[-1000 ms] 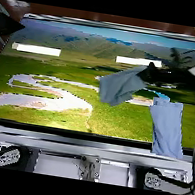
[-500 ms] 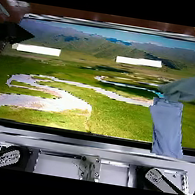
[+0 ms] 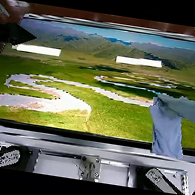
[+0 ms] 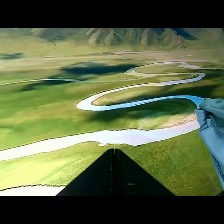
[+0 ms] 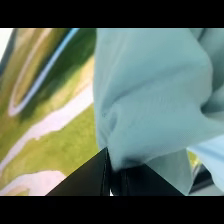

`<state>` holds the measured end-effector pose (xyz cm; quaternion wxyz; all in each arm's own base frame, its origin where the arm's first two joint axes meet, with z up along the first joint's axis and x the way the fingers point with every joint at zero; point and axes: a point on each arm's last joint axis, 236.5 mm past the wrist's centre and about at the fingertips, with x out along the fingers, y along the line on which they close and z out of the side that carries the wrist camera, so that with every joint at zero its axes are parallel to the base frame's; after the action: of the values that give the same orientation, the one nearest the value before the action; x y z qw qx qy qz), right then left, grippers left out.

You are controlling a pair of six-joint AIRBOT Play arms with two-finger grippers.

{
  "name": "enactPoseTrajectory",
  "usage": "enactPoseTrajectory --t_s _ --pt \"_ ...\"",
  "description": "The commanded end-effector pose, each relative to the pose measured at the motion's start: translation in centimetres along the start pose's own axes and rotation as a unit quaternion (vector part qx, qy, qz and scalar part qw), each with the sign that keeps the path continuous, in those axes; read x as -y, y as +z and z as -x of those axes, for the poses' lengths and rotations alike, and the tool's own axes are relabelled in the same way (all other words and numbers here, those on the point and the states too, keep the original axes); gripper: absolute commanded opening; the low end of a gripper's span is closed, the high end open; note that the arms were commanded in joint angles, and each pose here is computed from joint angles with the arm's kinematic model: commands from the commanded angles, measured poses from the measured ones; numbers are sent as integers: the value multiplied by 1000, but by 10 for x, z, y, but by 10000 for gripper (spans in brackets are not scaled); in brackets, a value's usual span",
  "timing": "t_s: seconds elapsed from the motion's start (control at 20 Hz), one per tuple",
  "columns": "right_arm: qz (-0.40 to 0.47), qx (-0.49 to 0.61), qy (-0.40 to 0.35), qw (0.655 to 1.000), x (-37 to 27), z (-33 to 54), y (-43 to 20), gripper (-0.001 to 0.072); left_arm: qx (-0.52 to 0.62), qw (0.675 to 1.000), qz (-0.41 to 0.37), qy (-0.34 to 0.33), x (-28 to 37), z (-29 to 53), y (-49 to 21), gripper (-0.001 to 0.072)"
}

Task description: Fold the shirts.

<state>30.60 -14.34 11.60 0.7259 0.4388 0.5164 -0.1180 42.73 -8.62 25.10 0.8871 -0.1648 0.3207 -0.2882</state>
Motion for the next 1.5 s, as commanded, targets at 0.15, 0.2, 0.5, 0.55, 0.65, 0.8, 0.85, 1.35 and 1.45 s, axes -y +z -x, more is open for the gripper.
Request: enactPoseTrajectory --t_s 0.15,0.2,0.5,0.55,0.65,0.8,0.85,1.35,1.45 --pt "-42 -140 -157 977 81 0 -72 60 0 1000 -14 0 0 0 0 39" --pt "-48 -153 -166 973 90 -7 -80 60 0 1000 -14 0 0 0 0 39" --pt "-72 -185 -218 955 146 -51 -112 62 0 1000 -13 0 0 0 0 39" --pt "-73 -182 -217 956 149 -56 -113 127 0 1000 -13 0 0 0 0 39" --pt "-65 -179 -213 958 149 -60 -112 679 0 1000 -13 0 0 0 0 39" --pt "-33 -186 -204 961 141 -49 -107 678 -1 1000 -12 0 -1 -1 0 39" --pt "-16 -170 -198 965 133 -42 -96 678 -3 1000 -11 -1 -1 -2 -1 39" --pt "266 57 -92 958 -62 -24 -34 678 -278 930 -120 208 -27 -100 -136 637" --pt "321 15 -124 939 -70 -48 -54 678 -303 924 -124 198 -19 -116 -154 705"
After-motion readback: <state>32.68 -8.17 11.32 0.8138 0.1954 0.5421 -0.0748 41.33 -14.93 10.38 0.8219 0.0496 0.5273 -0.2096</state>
